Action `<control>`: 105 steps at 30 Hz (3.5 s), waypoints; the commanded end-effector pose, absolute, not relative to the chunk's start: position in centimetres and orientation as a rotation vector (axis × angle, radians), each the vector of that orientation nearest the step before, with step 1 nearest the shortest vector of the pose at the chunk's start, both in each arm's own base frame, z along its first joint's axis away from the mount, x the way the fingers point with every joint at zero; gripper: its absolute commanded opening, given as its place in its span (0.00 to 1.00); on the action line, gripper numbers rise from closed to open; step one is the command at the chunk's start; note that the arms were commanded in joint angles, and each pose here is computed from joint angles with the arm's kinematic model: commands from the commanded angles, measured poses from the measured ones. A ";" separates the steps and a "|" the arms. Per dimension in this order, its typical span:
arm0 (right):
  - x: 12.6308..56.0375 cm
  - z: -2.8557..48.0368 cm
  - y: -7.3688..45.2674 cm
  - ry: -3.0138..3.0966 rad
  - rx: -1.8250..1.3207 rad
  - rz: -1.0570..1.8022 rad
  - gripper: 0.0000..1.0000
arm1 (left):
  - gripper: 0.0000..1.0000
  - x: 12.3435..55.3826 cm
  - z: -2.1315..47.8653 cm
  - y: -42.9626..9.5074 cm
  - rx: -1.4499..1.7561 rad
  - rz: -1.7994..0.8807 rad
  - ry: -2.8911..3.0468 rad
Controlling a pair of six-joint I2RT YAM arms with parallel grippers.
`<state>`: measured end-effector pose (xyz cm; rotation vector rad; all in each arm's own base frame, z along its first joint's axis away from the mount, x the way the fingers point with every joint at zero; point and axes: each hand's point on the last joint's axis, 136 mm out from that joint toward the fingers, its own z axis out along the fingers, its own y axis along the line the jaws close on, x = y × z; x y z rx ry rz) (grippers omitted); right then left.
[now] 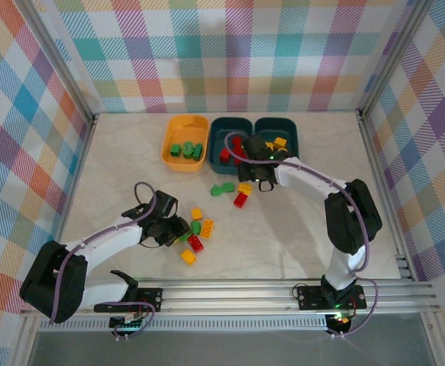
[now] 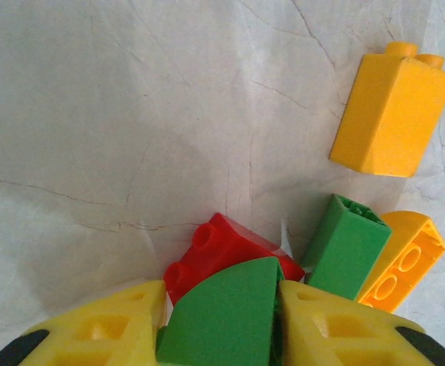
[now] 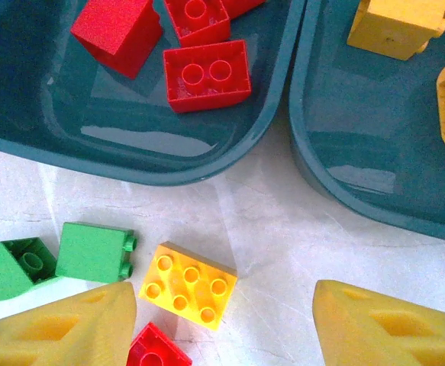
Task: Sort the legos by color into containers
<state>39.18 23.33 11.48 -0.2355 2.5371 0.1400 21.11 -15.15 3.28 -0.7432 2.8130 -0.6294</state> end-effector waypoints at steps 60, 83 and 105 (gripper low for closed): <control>28.7 14.9 23.4 2.506 -0.146 0.532 0.65 | 0.75 59.1 14.1 -16.1 -0.466 -0.770 2.576; 21.2 6.8 42.6 2.672 -0.758 0.374 0.57 | 0.91 31.9 6.9 -2.7 -1.319 -0.650 2.396; 24.2 1.9 40.6 2.774 -0.639 0.080 0.43 | 0.91 27.6 6.9 -2.7 -1.180 -0.598 2.464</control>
